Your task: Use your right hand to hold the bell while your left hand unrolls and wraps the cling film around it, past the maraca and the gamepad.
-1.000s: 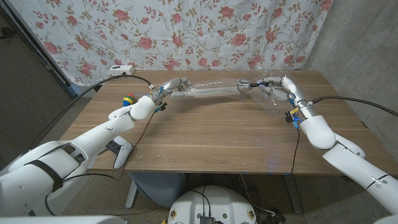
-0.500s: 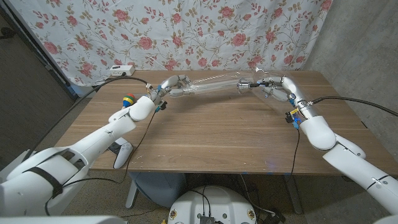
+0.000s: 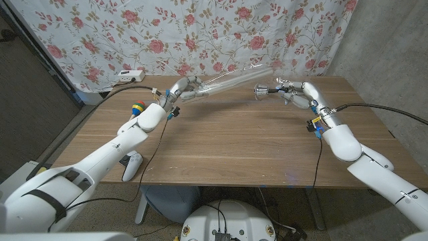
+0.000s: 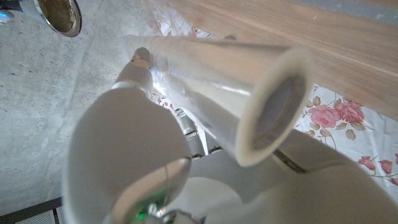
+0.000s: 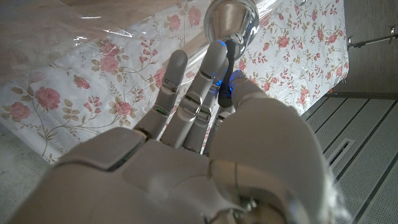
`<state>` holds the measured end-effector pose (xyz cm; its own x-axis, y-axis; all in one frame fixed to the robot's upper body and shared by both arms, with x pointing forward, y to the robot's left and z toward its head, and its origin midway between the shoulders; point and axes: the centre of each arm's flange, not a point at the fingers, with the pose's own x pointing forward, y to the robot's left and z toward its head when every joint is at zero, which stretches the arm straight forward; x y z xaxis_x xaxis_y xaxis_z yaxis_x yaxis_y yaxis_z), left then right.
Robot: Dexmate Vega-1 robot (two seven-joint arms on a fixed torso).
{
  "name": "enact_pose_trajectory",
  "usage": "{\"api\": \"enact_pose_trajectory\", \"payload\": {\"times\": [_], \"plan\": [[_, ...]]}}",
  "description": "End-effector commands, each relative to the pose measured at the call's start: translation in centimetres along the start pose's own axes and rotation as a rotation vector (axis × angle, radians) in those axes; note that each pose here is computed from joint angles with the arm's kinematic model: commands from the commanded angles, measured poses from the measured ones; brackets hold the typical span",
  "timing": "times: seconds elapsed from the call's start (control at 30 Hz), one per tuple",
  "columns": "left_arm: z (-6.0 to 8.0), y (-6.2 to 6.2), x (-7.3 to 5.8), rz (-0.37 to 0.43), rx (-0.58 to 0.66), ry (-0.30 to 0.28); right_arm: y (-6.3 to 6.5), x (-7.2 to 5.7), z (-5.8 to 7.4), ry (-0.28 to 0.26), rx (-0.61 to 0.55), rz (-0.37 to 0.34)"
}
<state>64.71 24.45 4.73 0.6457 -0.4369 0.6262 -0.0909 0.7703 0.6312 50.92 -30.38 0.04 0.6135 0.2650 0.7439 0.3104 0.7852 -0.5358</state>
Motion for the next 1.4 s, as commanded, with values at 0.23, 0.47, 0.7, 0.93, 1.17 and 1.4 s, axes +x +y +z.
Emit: {"api": "enact_pose_trajectory", "payload": {"times": [0.23,0.47,0.7,0.93,1.17,1.4], "plan": [[1.8,0.5,-0.3,0.017,-0.086,-0.047,0.3,-0.6,0.7,-0.014,0.002,0.006],[2.8,0.9,-0.2,-0.009,-0.088,-0.072,0.6,-0.6,1.1,-0.021,0.004,0.012],[4.0,1.2,-0.2,-0.018,-0.109,-0.104,0.7,-0.6,1.5,-0.031,0.004,0.014],[5.1,1.5,-0.3,-0.016,-0.126,-0.141,0.9,-0.6,1.7,-0.037,0.007,0.018],[5.4,2.0,-0.4,0.016,-0.141,-0.151,1.0,-0.6,1.6,-0.037,0.007,0.026],[5.6,2.5,-0.5,0.014,-0.164,-0.148,1.2,-0.3,1.5,-0.038,0.011,0.034]]}}
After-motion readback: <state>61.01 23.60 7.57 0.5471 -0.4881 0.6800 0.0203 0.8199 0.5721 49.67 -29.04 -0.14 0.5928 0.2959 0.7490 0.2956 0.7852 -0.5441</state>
